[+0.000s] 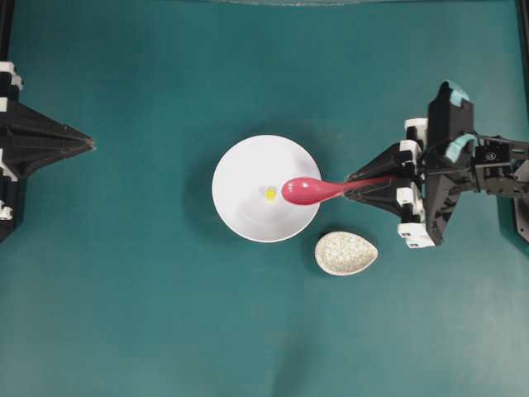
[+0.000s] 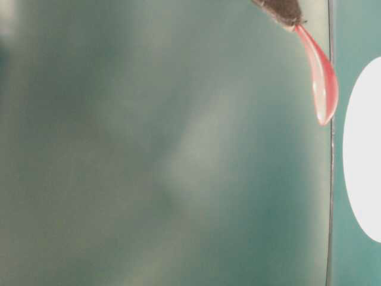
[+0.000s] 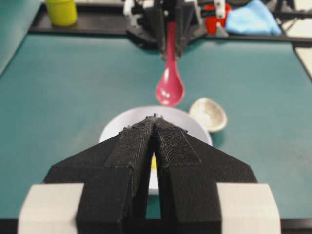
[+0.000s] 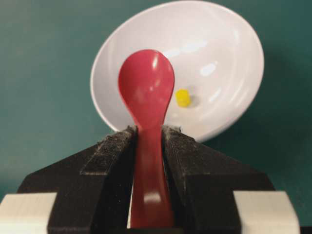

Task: Scoop the yellow hexagonal prism block from the bowl with a spoon using the right arm.
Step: 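Lower the spoon bowl into the white bowl beside the yellow block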

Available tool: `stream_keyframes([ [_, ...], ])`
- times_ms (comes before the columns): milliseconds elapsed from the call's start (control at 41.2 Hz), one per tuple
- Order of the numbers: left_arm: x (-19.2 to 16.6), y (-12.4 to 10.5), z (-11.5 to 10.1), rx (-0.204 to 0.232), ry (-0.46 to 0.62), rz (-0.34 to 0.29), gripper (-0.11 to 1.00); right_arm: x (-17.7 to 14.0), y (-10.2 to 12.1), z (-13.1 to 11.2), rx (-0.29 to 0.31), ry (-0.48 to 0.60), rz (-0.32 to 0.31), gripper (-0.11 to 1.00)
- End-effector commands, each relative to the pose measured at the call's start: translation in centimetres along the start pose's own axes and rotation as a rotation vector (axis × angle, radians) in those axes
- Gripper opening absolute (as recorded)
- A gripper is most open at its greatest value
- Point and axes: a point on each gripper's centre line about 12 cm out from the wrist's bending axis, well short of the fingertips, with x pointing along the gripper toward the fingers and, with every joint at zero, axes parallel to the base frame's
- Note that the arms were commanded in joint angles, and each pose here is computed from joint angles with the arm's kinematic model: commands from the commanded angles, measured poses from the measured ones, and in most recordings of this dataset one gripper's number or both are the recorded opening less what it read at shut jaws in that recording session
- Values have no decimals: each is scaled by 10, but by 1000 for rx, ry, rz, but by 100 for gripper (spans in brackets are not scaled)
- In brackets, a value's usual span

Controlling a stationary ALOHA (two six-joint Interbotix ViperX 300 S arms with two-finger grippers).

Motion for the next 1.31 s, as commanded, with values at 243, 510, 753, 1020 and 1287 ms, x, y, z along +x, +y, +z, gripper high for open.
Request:
stream_keyframes([
  [243, 4, 0, 5, 6, -5, 1, 1, 8, 6, 31, 33, 69, 13, 25],
  [510, 4, 1, 5, 9, -5, 3, 1, 26, 0, 39, 54, 169, -10, 25],
  [753, 4, 1, 5, 11, -5, 3, 1, 45, -2, 39, 58, 261, -19, 25],
  [1020, 4, 1, 5, 11, -3, 3, 1, 57, -8, 40, 72, 352, -31, 25],
  [1287, 4, 1, 4, 14, 5, 3, 1, 64, -12, 38, 80, 437, -36, 25],
])
